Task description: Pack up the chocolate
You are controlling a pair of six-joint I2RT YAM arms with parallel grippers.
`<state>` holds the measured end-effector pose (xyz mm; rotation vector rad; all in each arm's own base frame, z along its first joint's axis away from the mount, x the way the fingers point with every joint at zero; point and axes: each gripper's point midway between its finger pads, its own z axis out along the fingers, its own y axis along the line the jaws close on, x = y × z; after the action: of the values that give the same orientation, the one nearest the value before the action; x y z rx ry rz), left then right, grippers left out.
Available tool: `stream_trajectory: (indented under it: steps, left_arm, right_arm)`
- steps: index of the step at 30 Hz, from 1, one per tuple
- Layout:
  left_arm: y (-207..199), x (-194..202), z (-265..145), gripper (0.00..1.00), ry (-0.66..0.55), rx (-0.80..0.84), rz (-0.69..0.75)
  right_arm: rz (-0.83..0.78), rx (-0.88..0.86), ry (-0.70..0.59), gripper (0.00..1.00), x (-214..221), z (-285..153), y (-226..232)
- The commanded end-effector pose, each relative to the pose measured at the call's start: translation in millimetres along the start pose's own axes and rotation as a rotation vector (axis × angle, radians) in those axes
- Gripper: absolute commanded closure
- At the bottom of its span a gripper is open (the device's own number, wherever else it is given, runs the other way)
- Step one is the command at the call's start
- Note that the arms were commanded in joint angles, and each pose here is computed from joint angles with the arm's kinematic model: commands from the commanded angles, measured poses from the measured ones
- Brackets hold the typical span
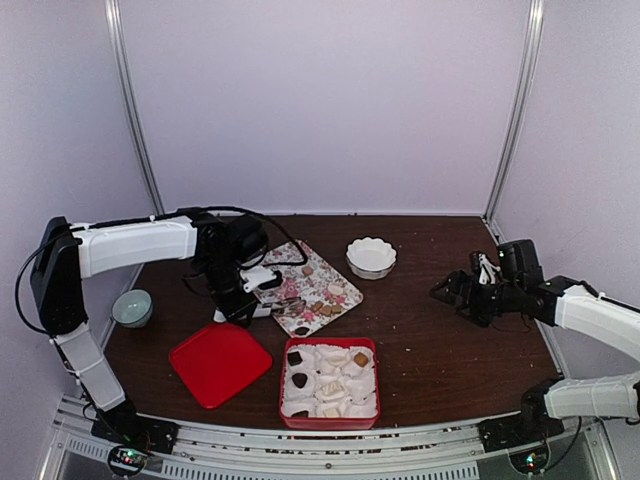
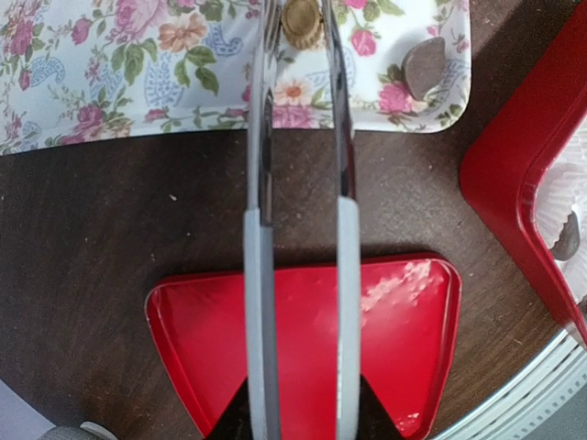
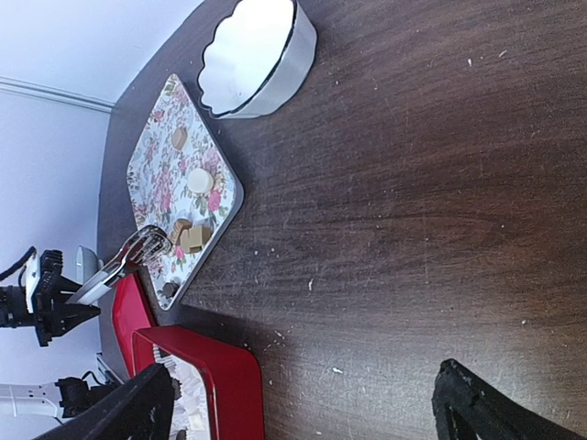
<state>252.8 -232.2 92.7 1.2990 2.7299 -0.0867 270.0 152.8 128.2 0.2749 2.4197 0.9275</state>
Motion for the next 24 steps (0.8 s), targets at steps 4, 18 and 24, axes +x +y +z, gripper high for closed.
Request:
stream_trajectory:
  steps: [4,18,24]
  left_arm:
    - [3.3,-17.6,-41.3,0.91,-0.139,-0.01,-0.025]
    - [-1.9,-11.2,-44.0,0.7,-0.145,0.01,-0.016]
    - [-11.8,-23.5,-35.8,0.68,-0.132,0.035,0.052]
  right_arm:
    - [-0.035,-0.026,-0.016,0.0,-10.5,-1.4,13.2]
    - [-0.04,-0.026,-0.015,0.0,-8.0,-3.4,12.3]
    - [-0.034,-0.026,-0.016,0.0,-6.9,-2.4,10.4]
